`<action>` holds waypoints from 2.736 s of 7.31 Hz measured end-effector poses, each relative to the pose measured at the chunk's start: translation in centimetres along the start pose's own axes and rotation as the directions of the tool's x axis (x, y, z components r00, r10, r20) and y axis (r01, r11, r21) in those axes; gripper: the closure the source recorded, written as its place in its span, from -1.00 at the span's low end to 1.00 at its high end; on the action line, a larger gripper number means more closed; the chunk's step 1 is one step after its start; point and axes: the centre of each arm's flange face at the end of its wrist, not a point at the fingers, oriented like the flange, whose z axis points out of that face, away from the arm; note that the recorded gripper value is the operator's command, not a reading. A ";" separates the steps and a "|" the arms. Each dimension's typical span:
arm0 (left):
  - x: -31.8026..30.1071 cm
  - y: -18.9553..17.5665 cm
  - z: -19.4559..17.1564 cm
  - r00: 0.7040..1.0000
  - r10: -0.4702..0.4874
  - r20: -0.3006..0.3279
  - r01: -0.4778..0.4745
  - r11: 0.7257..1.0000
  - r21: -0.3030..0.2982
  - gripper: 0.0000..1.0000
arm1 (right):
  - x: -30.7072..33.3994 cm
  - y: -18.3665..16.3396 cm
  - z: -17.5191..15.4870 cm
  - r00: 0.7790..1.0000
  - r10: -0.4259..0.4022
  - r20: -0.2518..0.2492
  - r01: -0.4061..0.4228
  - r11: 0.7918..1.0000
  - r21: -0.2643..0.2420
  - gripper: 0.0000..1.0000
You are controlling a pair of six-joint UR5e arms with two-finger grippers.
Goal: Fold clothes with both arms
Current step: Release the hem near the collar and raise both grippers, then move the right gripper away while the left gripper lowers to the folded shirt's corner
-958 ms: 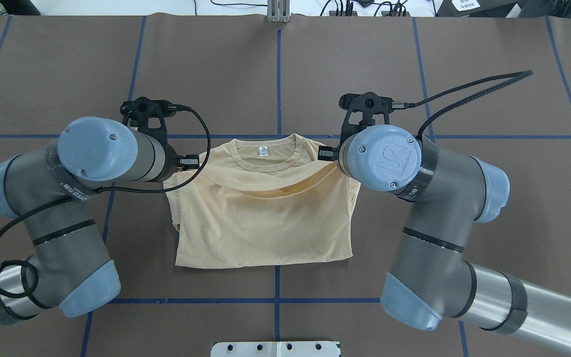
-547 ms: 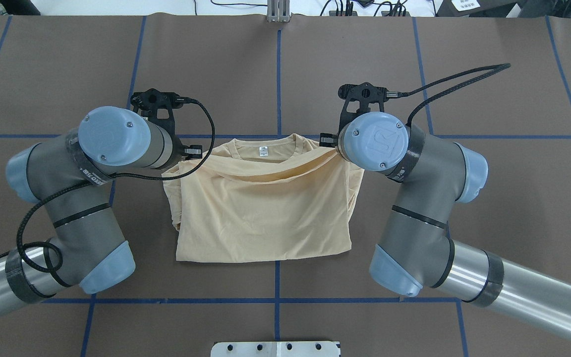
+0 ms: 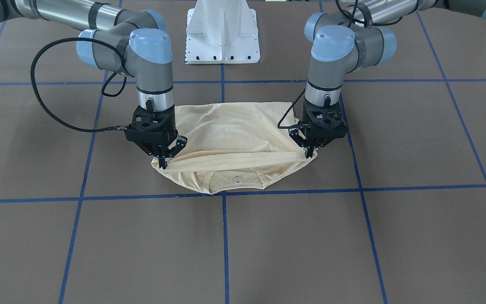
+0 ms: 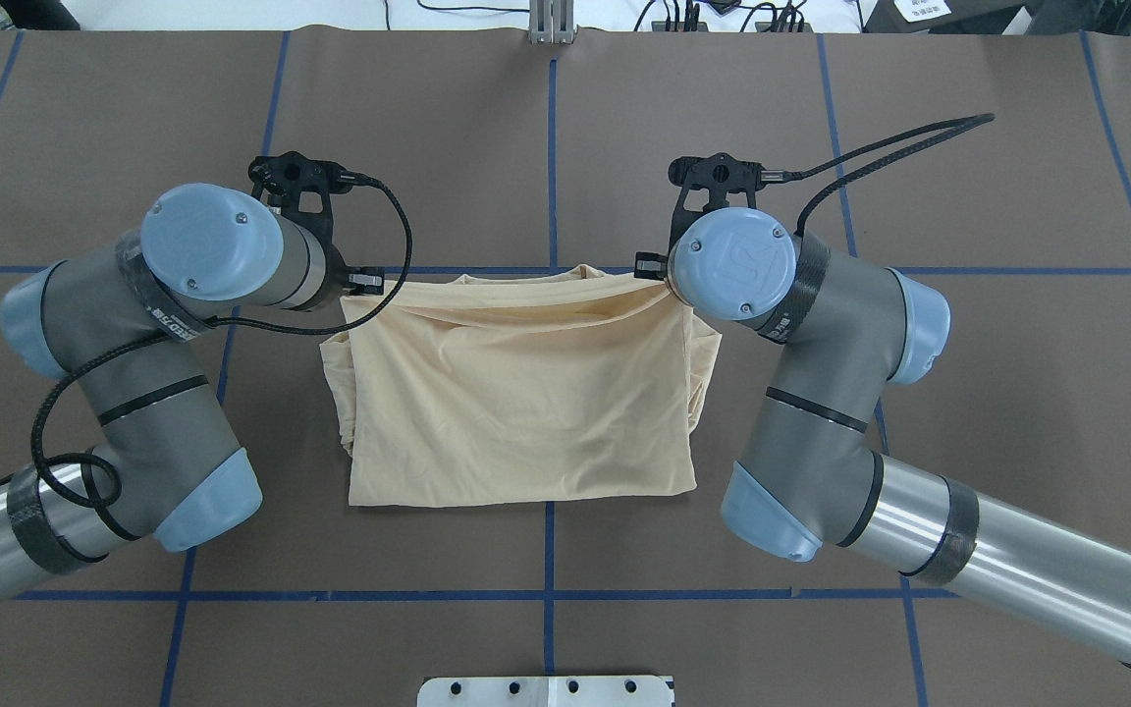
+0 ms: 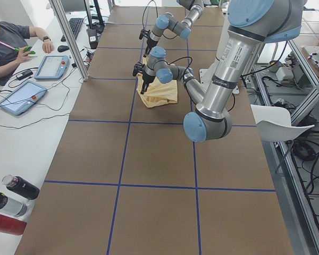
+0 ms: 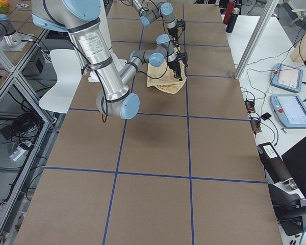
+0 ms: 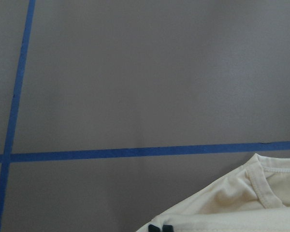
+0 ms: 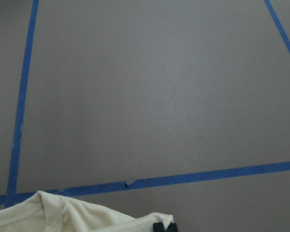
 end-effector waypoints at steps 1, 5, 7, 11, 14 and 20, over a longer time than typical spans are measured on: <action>-0.2 -0.1 0.3 1.000 0.005 0.005 -0.005 1.000 -0.001 -0.44 | 0.0 -0.1 0.0 1.000 -0.001 0.001 0.001 1.000 0.000 -0.99; -0.6 -0.1 0.7 0.998 0.063 -0.022 -0.063 0.998 0.014 -1.00 | -1.6 -0.9 1.0 0.999 0.012 0.045 -0.012 1.000 0.002 -1.00; -0.4 -0.2 0.0 0.995 0.090 -0.045 -0.089 0.996 0.022 -1.00 | -1.4 -2.0 0.3 0.996 0.005 0.083 0.000 0.998 -0.057 -1.00; -2.6 5.6 0.1 0.980 0.073 -0.188 -0.084 0.995 -0.054 -1.00 | 6.2 -2.6 -4.0 0.986 -0.054 0.159 0.076 0.988 -0.133 -1.00; 0.0 13.1 0.6 0.969 0.006 -0.248 -0.039 0.991 -0.126 -0.83 | 8.1 -2.2 -5.1 0.983 -0.067 0.169 0.090 0.987 -0.135 -1.00; 0.8 18.8 1.0 0.971 -0.014 -0.238 -0.033 0.981 -0.189 0.71 | 8.1 -2.2 -5.1 0.983 -0.068 0.168 0.090 0.988 -0.125 -1.00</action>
